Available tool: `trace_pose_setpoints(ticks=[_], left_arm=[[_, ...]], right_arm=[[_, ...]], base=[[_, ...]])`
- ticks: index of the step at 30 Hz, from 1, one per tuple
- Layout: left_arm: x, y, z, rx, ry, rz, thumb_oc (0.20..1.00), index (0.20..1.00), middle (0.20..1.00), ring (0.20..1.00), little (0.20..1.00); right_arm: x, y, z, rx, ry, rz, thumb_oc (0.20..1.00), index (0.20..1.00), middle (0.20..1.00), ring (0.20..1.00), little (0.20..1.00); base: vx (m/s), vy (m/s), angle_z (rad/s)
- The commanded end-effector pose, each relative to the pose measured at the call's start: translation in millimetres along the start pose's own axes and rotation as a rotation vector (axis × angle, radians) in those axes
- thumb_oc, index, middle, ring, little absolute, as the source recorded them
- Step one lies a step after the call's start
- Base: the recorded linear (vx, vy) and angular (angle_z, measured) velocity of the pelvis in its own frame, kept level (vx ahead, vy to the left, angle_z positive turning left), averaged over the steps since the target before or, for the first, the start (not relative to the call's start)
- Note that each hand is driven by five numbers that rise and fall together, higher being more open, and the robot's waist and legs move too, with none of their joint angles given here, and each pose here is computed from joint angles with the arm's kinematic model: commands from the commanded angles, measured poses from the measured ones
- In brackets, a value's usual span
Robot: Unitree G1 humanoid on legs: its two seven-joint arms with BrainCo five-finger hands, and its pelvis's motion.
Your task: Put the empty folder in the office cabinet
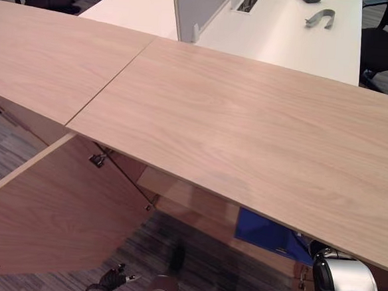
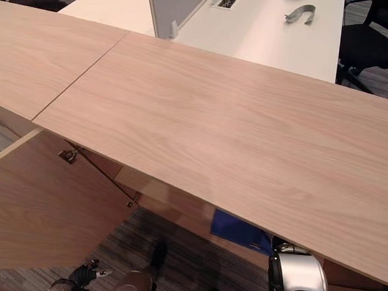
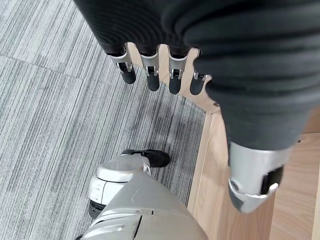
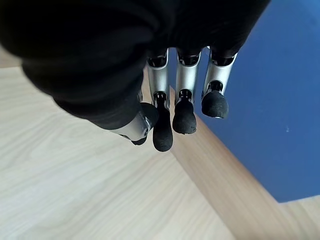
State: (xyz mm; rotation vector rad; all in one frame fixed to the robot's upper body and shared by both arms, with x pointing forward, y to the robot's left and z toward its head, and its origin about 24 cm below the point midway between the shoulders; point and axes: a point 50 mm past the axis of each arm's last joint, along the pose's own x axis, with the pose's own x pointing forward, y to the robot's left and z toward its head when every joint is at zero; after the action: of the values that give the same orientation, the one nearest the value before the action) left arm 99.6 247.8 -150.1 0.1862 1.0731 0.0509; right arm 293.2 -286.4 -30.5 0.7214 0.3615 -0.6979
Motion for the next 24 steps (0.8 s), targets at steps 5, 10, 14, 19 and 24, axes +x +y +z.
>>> trace_pose_setpoints(ticks=[5, 10, 14, 19, 24], left_arm=[[9.2, -3.4, 41.1, -0.053, -0.118, 0.000, 1.000, 1.000, 1.000, 1.000, 1.000], [10.2, -8.6, 42.3, -0.095, -0.121, 0.000, 1.000, 1.000, 1.000, 1.000, 1.000], [10.3, -9.4, 44.3, -0.093, -0.131, -0.008, 1.000, 1.000, 1.000, 1.000, 1.000], [9.8, -10.8, 42.8, -0.083, -0.131, -0.029, 1.000, 1.000, 1.000, 1.000, 1.000], [9.2, -12.7, 38.1, -0.083, -0.117, -0.048, 1.000, 1.000, 1.000, 1.000, 1.000]], right_arm=[[-29.3, 81.6, -9.4, 0.072, -0.131, 0.428, 0.200, 0.200, 0.200, 0.200, 0.200], [-55.1, 60.3, -41.0, 0.017, -0.096, 0.535, 0.200, 0.200, 0.200, 0.200, 0.200], [-82.1, 41.6, -54.7, -0.106, -0.060, 0.693, 0.200, 0.200, 0.200, 0.200, 0.200], [-100.2, 38.5, -60.2, -0.187, -0.007, 0.837, 0.200, 0.200, 0.200, 0.200, 0.200], [-107.4, 16.3, -83.7, -0.311, 0.138, 0.860, 0.200, 0.200, 0.200, 0.200, 0.200]], base=[[0.00, 0.000, 0.00], [0.00, 0.001, 0.01], [0.00, 0.000, 0.00], [0.00, 0.000, -0.07], [0.01, -0.001, -0.07]])
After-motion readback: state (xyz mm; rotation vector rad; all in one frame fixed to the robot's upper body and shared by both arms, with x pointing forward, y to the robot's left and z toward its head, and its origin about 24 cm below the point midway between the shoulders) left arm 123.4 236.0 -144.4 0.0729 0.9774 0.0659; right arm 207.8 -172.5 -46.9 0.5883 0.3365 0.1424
